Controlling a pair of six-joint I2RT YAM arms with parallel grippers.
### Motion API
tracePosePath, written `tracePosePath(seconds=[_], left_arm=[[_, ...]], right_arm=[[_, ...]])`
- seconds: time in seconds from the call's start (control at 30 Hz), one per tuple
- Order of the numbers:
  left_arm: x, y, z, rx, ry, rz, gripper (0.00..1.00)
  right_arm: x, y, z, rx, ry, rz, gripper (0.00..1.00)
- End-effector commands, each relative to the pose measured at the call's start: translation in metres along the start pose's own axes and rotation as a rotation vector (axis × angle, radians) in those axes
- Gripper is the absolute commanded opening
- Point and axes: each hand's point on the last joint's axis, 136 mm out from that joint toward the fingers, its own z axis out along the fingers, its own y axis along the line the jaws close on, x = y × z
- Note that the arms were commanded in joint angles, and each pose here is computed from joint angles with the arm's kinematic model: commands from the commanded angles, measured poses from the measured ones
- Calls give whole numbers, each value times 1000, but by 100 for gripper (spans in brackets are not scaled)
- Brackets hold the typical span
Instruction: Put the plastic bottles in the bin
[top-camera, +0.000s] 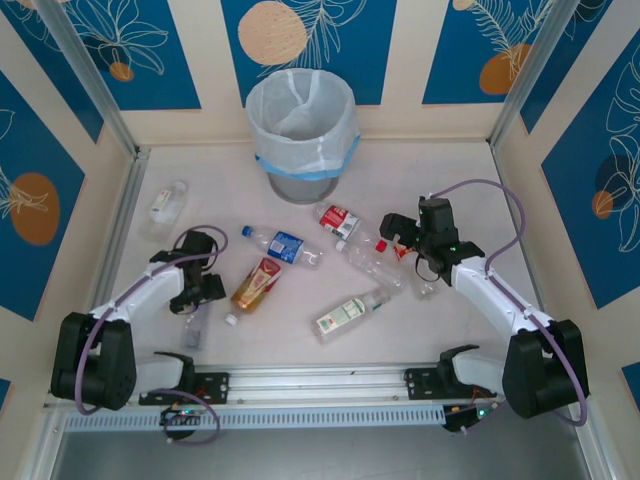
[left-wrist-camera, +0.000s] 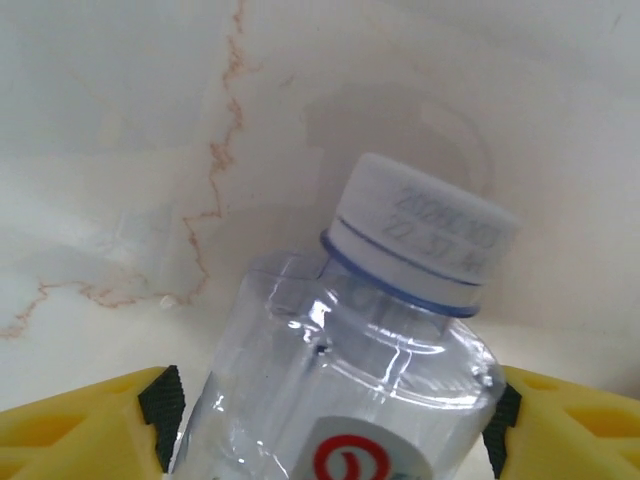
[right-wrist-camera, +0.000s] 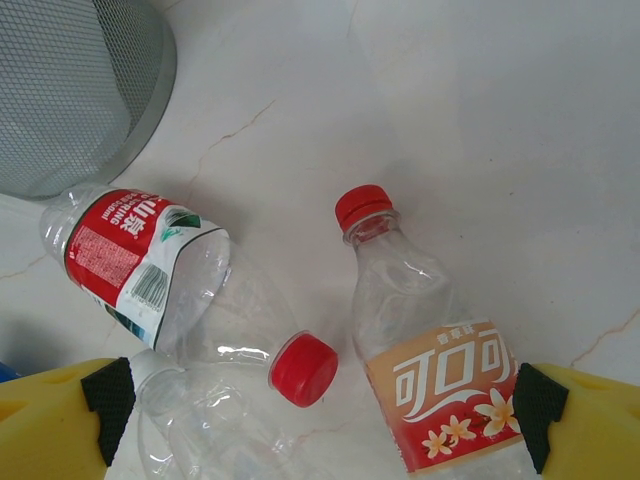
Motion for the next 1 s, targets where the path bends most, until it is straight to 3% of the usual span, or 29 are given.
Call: tracePosePath(seconds=[0.0, 0.27, 0.6, 0.8, 0.97], left_arm=[[-9, 5, 1, -41, -53, 4, 73], [-16, -6, 7, -9, -51, 16, 57], [-26, -16, 9, 15, -58, 34, 50], [-31, -19, 7, 20, -63, 40, 33], [-48, -22, -15, 36, -126, 51, 19]], right_arm=[[-9, 3, -2, 16, -19, -19, 99], [-12, 7, -11, 1, -33, -6, 99], [-25, 21, -34, -77, -97, 3, 99], [-34, 33, -46, -150, -150, 4, 99], [-39, 34, -50, -157, -173, 14, 99]])
